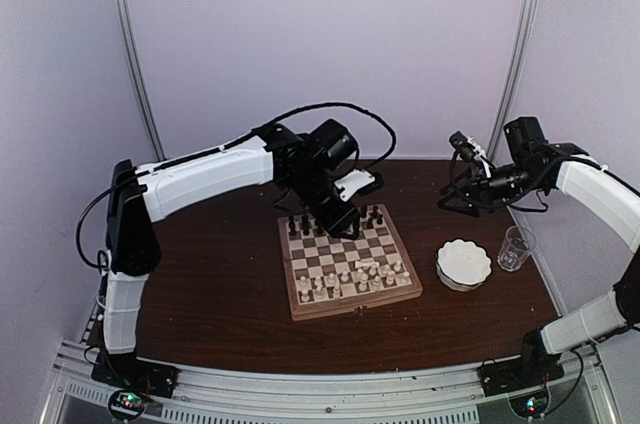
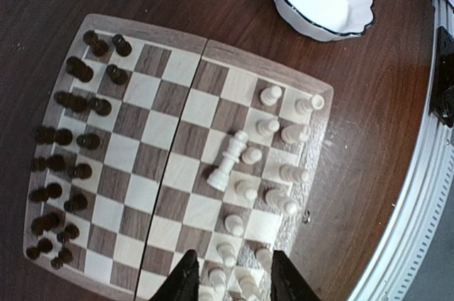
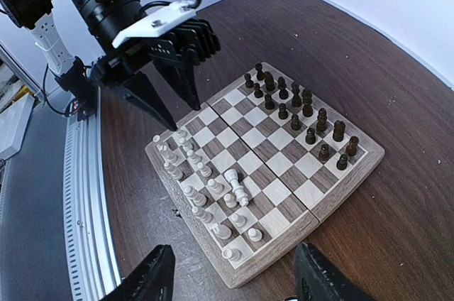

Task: Set up the chess pieces on the board
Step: Pick up the queen from the chessboard.

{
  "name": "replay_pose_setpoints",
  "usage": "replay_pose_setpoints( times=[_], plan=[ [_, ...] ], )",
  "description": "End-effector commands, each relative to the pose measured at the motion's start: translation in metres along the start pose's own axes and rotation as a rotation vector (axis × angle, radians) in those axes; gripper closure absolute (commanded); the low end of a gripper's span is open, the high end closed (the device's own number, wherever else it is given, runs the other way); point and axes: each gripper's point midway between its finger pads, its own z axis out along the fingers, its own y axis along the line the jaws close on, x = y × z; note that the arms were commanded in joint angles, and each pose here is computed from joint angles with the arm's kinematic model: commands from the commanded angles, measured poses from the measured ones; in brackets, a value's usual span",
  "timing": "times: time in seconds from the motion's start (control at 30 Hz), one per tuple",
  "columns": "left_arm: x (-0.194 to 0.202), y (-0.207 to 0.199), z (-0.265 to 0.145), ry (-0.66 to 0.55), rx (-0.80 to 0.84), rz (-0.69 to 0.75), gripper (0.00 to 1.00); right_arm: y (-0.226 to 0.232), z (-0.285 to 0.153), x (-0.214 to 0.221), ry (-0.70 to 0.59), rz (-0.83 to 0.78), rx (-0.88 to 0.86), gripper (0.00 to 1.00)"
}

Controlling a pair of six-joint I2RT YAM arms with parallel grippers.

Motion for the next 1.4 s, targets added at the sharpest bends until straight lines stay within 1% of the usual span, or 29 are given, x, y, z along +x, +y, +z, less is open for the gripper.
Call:
replay_pose_setpoints(
  times=[0.0,0.17,0.47,0.83,1.37],
  plan=[
    [-0.031,-0.001,0.026,-0.083,0.041,0.172,0.64,0.0,-0.003,0.001,0.005,-0.018,0.023,0.4],
    [-0.032,0.012,0.052,-0.061,0.048,0.186,0.64,-0.001,-0.003,0.002,0.002,-0.018,0.03,0.4],
    [-0.014,0.023,0.092,0.015,0.061,0.191,0.64,-0.001,-0.001,0.004,0.003,-0.011,0.024,0.41],
    [0.001,0.026,0.108,0.075,0.068,0.209,0.65,-0.002,-0.001,0.006,0.006,-0.015,0.027,0.41],
    [0.023,0.028,0.114,0.154,0.116,0.203,0.65,-0.002,0.001,0.007,0.007,-0.006,0.015,0.41]
  ],
)
